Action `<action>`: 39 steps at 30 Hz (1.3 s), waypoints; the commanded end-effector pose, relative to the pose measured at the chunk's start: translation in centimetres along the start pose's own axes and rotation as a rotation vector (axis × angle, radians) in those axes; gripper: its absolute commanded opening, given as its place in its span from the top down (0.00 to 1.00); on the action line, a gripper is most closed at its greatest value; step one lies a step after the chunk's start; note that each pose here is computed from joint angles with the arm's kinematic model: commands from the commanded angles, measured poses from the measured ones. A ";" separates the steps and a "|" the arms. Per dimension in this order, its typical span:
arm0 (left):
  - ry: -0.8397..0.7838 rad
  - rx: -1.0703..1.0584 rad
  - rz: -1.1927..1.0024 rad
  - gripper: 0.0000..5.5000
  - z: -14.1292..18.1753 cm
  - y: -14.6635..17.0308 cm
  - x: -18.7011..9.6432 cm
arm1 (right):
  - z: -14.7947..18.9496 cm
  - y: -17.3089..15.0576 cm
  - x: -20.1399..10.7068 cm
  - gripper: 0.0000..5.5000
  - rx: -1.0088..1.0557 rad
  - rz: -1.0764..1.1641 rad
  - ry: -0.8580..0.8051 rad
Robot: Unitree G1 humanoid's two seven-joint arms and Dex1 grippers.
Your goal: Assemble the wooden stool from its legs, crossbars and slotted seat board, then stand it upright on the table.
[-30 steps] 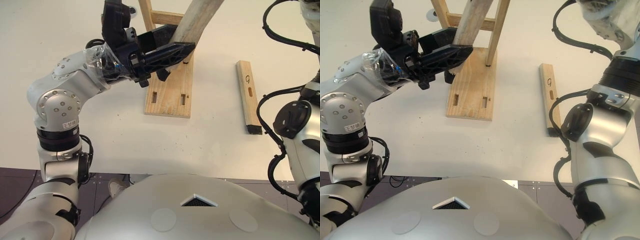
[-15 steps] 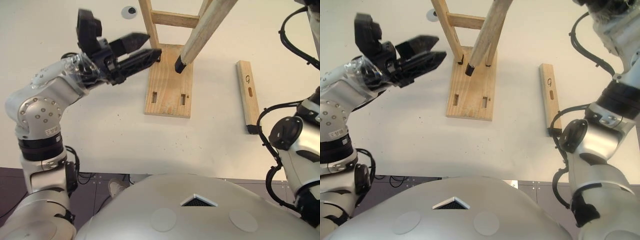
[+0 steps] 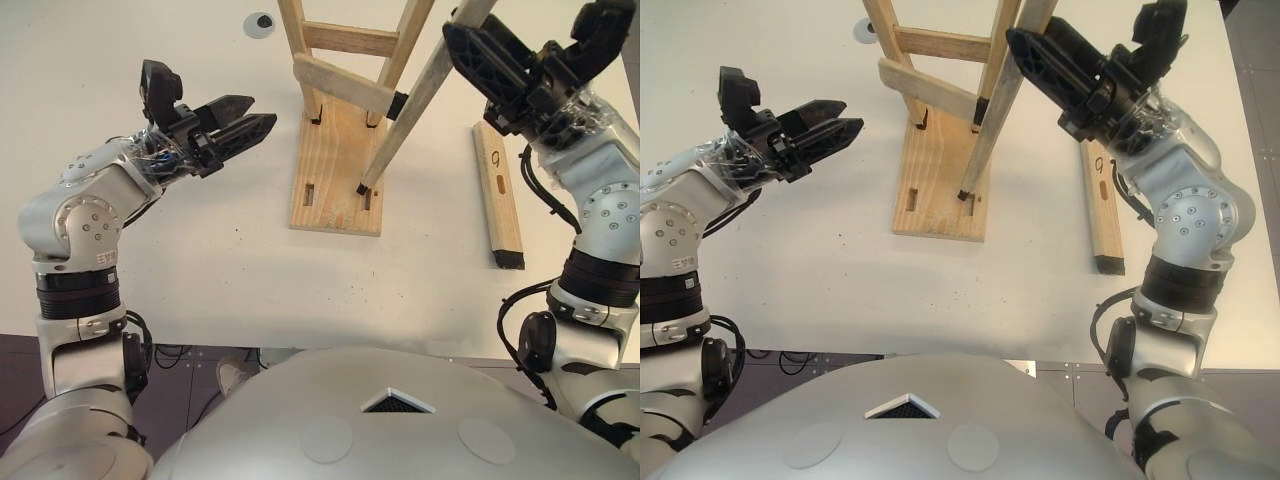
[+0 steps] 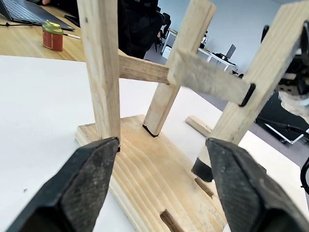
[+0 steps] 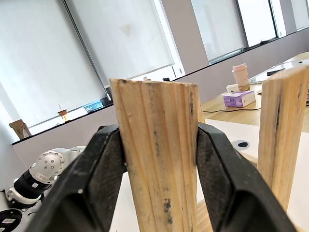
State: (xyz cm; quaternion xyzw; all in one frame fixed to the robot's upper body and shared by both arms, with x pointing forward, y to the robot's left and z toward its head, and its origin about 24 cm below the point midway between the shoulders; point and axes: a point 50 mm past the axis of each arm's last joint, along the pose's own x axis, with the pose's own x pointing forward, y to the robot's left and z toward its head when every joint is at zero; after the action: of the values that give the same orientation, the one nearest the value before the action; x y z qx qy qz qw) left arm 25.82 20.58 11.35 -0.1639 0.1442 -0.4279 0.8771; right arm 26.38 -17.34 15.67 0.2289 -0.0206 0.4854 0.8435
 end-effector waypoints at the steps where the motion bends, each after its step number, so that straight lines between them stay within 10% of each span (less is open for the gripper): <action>1: -0.016 0.014 0.015 0.40 0.3 0.4 0.1 | -0.3 0.1 0.0 0.62 0.008 0.020 0.004; 39: -0.052 -0.004 0.033 0.40 -0.2 0.5 0.3 | 0.0 0.0 -1.0 0.62 -0.099 0.067 0.205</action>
State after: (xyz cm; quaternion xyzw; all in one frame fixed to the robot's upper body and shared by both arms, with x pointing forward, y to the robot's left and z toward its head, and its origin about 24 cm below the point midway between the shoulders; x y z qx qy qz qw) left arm 26.23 20.44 10.87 -0.1826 0.1272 -0.4161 0.8817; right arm 26.05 -17.84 15.98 0.1723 0.0040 0.5390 0.8245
